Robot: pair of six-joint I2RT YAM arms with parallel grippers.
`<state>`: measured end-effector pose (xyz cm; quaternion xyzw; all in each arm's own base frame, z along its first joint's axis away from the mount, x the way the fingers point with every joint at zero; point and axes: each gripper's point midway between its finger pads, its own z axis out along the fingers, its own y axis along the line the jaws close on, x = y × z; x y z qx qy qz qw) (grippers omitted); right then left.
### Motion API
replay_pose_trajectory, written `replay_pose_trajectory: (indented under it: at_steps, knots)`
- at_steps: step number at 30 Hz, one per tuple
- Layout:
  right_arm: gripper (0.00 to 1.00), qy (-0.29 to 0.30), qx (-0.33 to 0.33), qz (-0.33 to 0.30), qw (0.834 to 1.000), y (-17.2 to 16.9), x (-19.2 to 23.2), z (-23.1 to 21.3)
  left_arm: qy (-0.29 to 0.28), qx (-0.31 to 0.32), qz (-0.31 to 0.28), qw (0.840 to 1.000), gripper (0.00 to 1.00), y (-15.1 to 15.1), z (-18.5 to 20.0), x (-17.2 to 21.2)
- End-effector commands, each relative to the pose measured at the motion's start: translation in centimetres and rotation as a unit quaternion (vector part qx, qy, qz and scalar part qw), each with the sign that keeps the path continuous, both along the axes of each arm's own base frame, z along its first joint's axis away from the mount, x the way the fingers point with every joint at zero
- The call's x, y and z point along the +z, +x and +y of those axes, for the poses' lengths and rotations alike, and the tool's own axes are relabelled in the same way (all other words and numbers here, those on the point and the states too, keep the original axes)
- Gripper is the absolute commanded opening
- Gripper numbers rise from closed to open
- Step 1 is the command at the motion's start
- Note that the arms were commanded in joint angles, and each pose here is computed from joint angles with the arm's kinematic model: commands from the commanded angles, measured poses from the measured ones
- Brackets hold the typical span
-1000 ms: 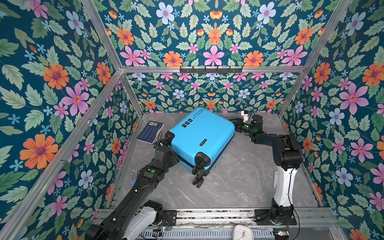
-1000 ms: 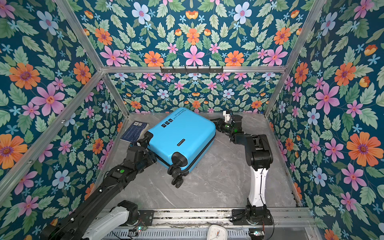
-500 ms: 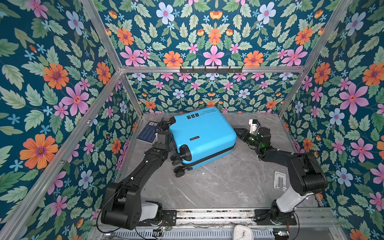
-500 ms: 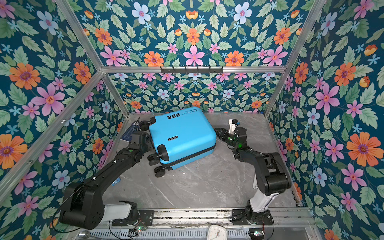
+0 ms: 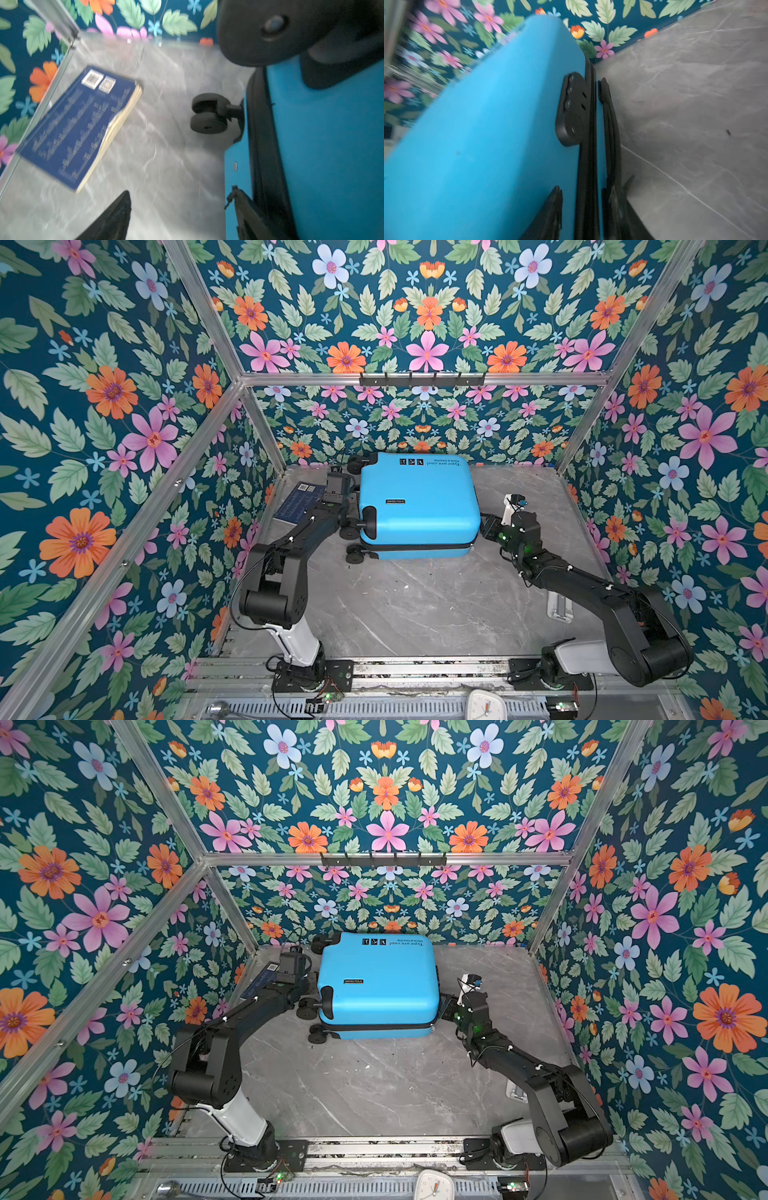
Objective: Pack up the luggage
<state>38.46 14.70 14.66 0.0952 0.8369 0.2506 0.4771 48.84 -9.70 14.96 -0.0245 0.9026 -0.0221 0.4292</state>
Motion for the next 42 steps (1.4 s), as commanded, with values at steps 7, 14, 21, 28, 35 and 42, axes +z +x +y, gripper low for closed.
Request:
replay_pose_trajectory:
  at_steps: [7, 14, 21, 28, 35, 42]
  knots:
    - [0.44, 0.037, 0.359, 0.024, 0.932, -13.9, 2.9, 14.5, -0.169, -0.146, -0.043, 0.974, 0.86, 0.7, -8.7, 5.2]
    - [0.68, 0.012, 0.194, 0.011, 0.981, -9.5, 6.4, 5.2, -0.102, -0.035, -0.068, 0.992, 0.92, -3.8, -2.4, 9.9]
    - [0.68, 0.094, 0.106, 0.111, 0.984, -2.7, 3.8, 0.3, -0.134, 0.001, -0.065, 0.989, 0.93, -11.3, -0.1, 11.9]
    - [0.66, 0.174, 0.026, 0.136, 0.975, 3.9, 0.6, -2.5, -0.172, -0.006, -0.026, 0.985, 0.86, -19.0, -3.3, 8.9]
    - [0.59, 0.245, -0.013, 0.131, 0.96, 11.8, -0.5, -6.2, -0.181, 0.015, 0.017, 0.983, 0.85, -22.4, -3.6, 3.4]
    - [0.53, 0.304, 0.152, 0.101, 0.935, 19.2, 0.5, -0.4, -0.17, 0.053, 0.006, 0.984, 0.89, -18.9, -1.7, 1.4]
